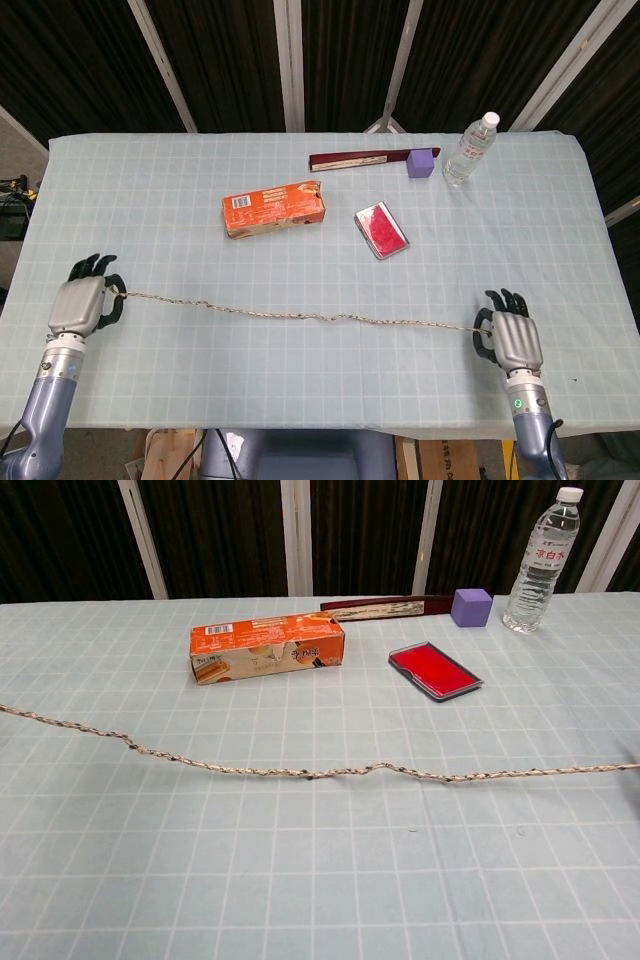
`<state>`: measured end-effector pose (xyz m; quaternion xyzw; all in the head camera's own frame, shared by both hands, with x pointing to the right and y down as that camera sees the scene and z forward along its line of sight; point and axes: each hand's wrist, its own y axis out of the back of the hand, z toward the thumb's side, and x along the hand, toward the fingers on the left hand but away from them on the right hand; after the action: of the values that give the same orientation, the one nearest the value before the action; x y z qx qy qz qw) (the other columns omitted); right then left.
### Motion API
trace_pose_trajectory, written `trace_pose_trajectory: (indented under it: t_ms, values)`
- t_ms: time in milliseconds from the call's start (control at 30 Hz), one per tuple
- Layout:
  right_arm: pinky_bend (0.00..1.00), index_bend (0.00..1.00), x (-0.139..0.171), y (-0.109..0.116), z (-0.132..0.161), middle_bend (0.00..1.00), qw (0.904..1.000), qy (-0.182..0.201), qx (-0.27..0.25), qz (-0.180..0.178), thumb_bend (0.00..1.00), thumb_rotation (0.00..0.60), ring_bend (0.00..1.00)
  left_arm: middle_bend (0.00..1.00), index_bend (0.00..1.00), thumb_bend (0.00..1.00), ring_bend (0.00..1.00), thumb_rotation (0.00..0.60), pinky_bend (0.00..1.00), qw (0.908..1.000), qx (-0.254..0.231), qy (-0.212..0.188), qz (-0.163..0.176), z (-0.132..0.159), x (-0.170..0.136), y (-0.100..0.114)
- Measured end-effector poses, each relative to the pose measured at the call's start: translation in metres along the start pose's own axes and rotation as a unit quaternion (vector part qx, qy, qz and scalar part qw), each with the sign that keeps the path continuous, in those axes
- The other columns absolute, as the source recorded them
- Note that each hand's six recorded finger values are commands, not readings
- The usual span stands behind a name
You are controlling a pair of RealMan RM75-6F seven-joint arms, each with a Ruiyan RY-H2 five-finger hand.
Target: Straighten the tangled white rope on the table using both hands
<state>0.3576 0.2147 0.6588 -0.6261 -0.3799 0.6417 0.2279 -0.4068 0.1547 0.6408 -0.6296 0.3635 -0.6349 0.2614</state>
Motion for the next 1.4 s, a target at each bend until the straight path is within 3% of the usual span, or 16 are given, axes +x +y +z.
trace_pose_trajectory:
  t_ms: [667,1033,1100,1167,1267,1400]
  values:
    - [0.00,0.58,-0.004,-0.002,-0.014,0.17,0.9997,-0.021,0.015,0.004,0.49,0.600,0.00,0.10,0.57,0.69,0.00,0.600,0.00,0.9996,0.010,0.020,-0.014,-0.026,-0.009,-0.009]
    - [0.00,0.58,-0.004,-0.009,-0.014,0.17,0.9994,-0.021,0.023,0.012,0.49,0.600,0.00,0.10,0.57,0.69,0.00,0.600,0.00,0.9990,0.024,0.017,-0.035,-0.022,-0.010,-0.029]
    - [0.00,0.54,-0.005,-0.009,-0.015,0.17,0.9994,-0.022,0.023,0.012,0.49,0.600,0.00,0.09,0.55,0.69,0.00,0.600,0.00,0.9988,0.026,0.020,-0.037,-0.023,-0.010,-0.030]
    - [0.00,0.42,-0.004,-0.009,-0.015,0.17,0.9994,-0.021,0.024,0.014,0.49,0.600,0.00,0.07,0.53,0.66,0.00,0.600,0.00,0.9984,0.033,0.025,-0.040,-0.026,-0.010,-0.031]
    - [0.00,0.22,-0.004,-0.010,-0.014,0.15,0.9993,-0.018,0.026,0.019,0.49,0.600,0.00,0.03,0.43,0.51,0.00,0.600,0.00,0.9970,0.052,0.034,-0.047,-0.033,-0.010,-0.031]
    - [0.00,0.07,-0.003,-0.010,-0.013,0.09,0.9993,-0.013,0.026,0.021,0.49,0.600,0.00,0.00,0.31,0.30,0.00,0.600,0.00,0.9948,0.072,0.047,-0.055,-0.042,-0.011,-0.029]
